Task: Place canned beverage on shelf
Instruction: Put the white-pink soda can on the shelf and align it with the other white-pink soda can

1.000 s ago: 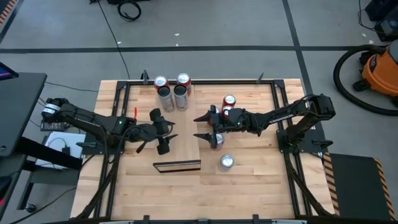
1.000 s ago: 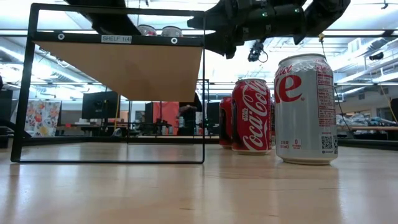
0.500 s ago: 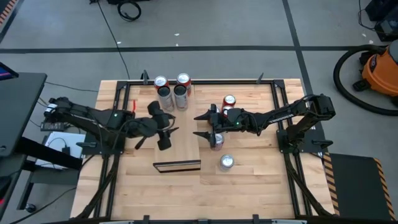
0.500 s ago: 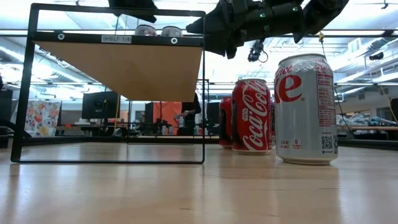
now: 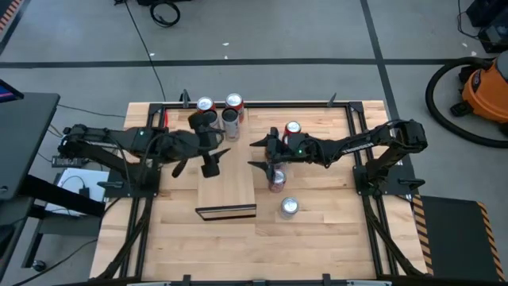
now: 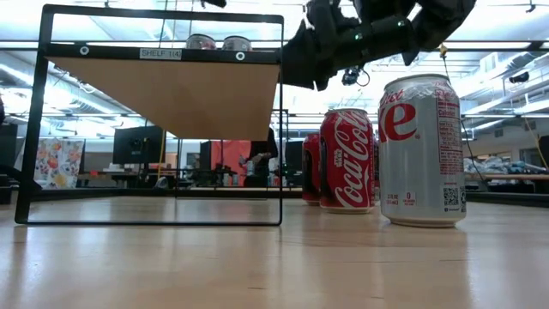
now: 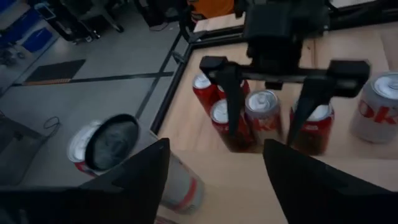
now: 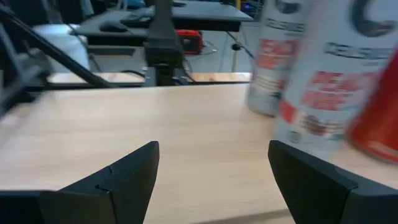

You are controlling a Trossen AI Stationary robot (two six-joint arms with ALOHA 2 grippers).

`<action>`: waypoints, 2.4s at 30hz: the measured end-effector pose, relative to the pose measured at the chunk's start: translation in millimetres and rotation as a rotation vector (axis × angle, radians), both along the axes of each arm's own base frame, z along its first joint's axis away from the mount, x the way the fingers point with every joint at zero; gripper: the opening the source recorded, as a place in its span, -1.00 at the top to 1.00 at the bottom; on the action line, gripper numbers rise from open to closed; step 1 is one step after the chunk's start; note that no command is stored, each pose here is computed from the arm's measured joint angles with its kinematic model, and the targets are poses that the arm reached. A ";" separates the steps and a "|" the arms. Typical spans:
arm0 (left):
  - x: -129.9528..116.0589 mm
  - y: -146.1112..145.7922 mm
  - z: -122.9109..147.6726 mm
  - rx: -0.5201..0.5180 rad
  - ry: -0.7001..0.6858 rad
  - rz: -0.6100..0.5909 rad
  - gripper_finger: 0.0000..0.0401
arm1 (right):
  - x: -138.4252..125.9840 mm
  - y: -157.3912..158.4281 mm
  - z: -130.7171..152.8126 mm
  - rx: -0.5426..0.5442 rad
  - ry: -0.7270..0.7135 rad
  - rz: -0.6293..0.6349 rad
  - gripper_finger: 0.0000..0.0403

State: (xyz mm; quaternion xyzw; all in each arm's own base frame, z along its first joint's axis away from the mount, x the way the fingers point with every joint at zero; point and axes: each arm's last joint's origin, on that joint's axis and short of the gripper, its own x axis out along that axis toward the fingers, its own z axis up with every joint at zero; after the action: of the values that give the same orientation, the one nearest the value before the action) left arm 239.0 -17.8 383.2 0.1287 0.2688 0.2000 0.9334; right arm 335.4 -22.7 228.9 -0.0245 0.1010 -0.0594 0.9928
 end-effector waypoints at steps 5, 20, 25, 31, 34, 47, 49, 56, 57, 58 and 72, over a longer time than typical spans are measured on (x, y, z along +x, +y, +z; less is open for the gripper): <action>1.6 25.1 1.9 -0.030 0.013 0.020 -0.49 | -5.7 -23.9 5.0 -0.033 0.005 -0.022 -0.55; 0.7 73.4 8.5 -0.070 -0.005 0.091 -0.50 | -28.3 -50.9 33.1 -0.131 -0.037 0.028 -0.55; 15.5 75.2 20.1 -0.100 0.044 0.088 -0.50 | -28.4 -54.1 47.4 -0.132 -0.024 0.025 -0.55; 27.7 84.4 27.5 -0.129 0.153 0.119 -0.50 | -30.4 -55.0 49.4 -0.132 0.072 0.031 -0.55; 30.4 90.3 27.9 -0.160 0.177 0.111 -0.50 | -31.0 -55.4 48.2 -0.128 0.085 0.032 -0.55; 26.2 112.4 24.2 -0.284 0.169 0.085 -0.51 | -30.5 -52.7 47.5 -0.125 0.092 0.042 -0.55; 25.3 114.7 24.1 -0.285 0.170 0.089 -0.51 | -30.4 -52.1 47.5 -0.125 0.092 0.044 -0.55; 23.9 114.7 22.8 -0.269 0.201 0.072 -0.56 | -30.2 -51.6 47.5 -0.125 0.091 0.046 -0.55; 24.2 114.0 22.8 -0.268 0.201 0.070 -0.57 | -30.2 -51.6 47.5 -0.123 0.091 0.045 -0.55; 24.5 113.3 22.8 -0.267 0.202 0.067 -0.59 | -30.2 -51.3 47.5 -0.118 0.091 0.045 -0.55; 24.9 111.3 22.7 -0.257 0.211 0.044 -0.79 | -26.6 -32.3 46.0 -0.068 0.098 0.090 -0.55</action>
State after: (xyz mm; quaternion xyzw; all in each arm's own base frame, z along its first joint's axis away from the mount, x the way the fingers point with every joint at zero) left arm 263.9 93.5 405.9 0.0225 0.3915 0.1698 0.9041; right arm 308.8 -54.9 274.9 -0.0656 0.1463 -0.0169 0.9869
